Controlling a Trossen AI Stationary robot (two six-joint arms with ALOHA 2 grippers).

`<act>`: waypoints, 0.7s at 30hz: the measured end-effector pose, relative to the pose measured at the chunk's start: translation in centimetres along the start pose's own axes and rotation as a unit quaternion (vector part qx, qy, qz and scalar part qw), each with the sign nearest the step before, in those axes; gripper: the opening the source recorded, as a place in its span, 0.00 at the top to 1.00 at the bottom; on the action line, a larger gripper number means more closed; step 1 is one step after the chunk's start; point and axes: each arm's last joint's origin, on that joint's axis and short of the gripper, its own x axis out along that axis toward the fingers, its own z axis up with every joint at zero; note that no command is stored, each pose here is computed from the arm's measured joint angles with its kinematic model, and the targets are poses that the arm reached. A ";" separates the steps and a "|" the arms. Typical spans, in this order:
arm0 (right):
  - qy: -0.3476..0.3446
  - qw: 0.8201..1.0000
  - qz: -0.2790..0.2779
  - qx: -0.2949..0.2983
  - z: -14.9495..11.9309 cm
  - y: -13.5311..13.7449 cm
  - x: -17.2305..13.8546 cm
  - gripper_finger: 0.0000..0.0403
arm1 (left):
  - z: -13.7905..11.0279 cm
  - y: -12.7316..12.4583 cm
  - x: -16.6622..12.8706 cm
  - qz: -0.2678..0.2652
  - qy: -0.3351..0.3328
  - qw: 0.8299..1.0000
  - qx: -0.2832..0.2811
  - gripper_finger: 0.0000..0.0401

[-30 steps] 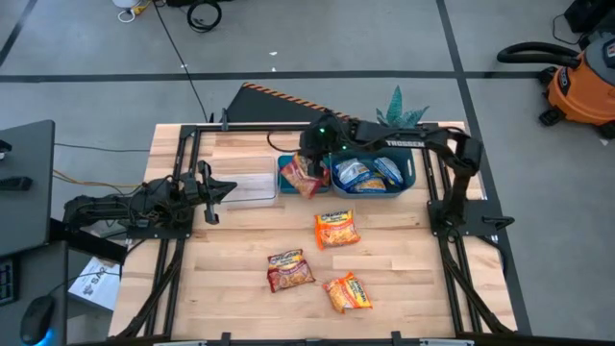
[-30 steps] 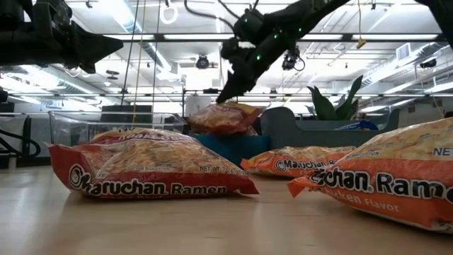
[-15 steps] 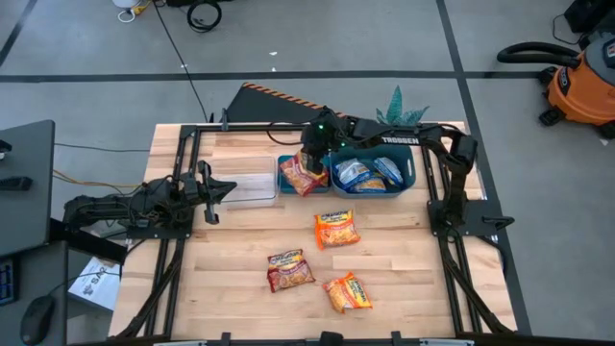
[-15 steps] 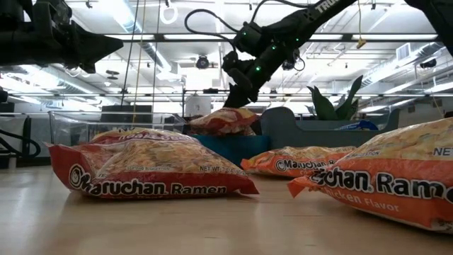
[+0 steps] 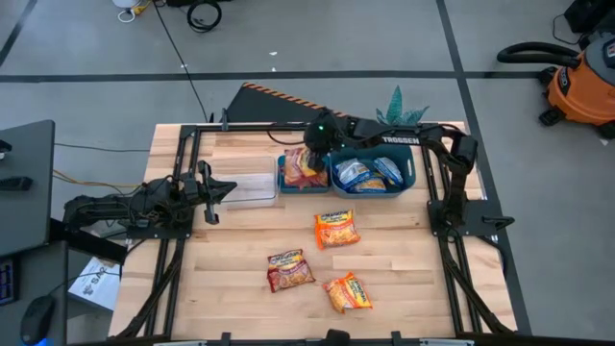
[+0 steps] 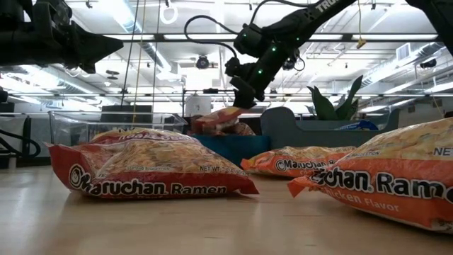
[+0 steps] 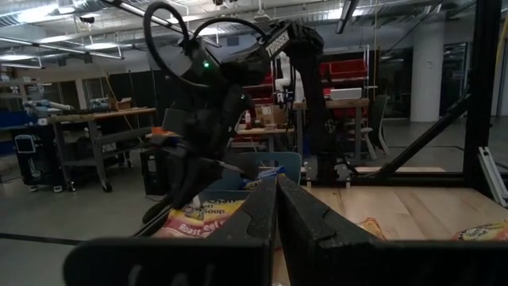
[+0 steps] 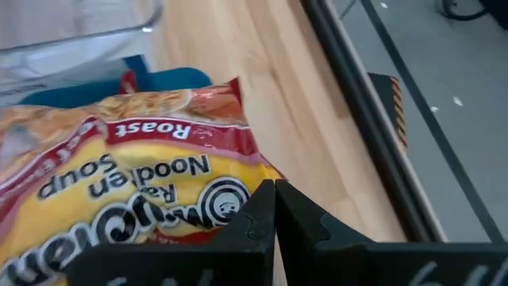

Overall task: Sort Maruchan noodles
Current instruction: Put the red bag into the left blue bin

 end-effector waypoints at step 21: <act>-0.073 0.996 0.040 -0.028 2.4 2.2 -5.7 0.74 | 0.0 0.0 0.0 0.000 0.000 1.000 0.000 0.95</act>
